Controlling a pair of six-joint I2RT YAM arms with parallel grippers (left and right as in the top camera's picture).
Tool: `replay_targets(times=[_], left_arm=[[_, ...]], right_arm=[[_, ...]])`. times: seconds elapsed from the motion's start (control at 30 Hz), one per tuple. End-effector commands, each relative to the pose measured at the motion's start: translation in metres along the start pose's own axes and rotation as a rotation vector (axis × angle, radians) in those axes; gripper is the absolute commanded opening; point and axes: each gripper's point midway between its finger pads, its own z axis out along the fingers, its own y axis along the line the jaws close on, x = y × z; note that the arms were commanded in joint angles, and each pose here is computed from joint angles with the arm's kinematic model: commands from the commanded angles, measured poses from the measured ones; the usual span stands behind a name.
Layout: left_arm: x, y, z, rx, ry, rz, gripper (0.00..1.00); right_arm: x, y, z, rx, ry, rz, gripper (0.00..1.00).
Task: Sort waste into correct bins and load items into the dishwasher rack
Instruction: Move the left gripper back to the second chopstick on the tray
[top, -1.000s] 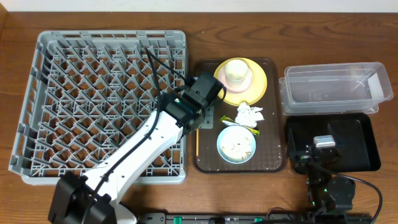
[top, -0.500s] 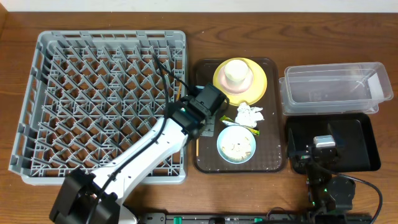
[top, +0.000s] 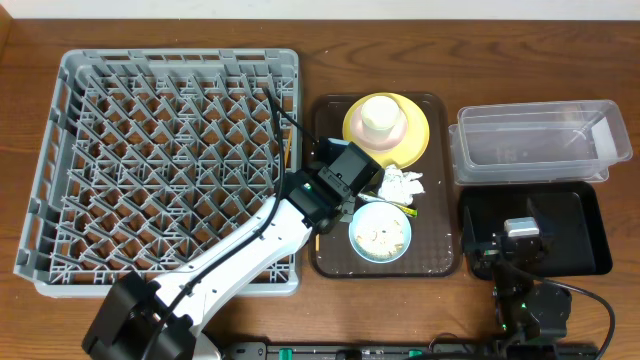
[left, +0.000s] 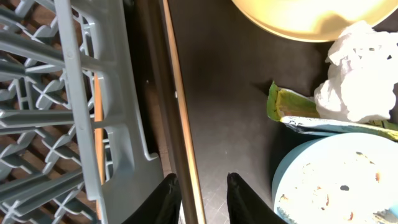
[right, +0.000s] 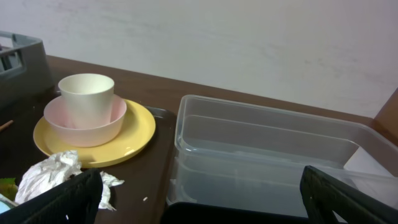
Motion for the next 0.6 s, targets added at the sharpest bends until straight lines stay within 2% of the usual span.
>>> replay_targets(times=[0.0,0.37,0.47,0.53,0.57], left_arm=[[0.007,0.005,0.013,-0.042,0.021,0.018,0.32],[0.012,0.003,0.029,-0.058,0.047,0.027,0.32],[0.011,0.003,0.029,-0.062,0.042,0.027,0.21],[0.01,0.005,0.03,-0.074,0.036,0.028,0.19],[0.01,0.007,0.03,-0.083,0.031,0.028,0.13]], right_arm=[[0.0,-0.002,0.0,0.006,0.001,-0.01,0.99],[0.0,-0.002,0.0,0.006,0.001,-0.01,0.99],[0.0,-0.002,0.0,0.006,0.001,-0.01,0.99],[0.0,-0.002,0.0,0.006,0.001,-0.01,0.99],[0.0,-0.002,0.0,0.006,0.001,-0.01,0.99]])
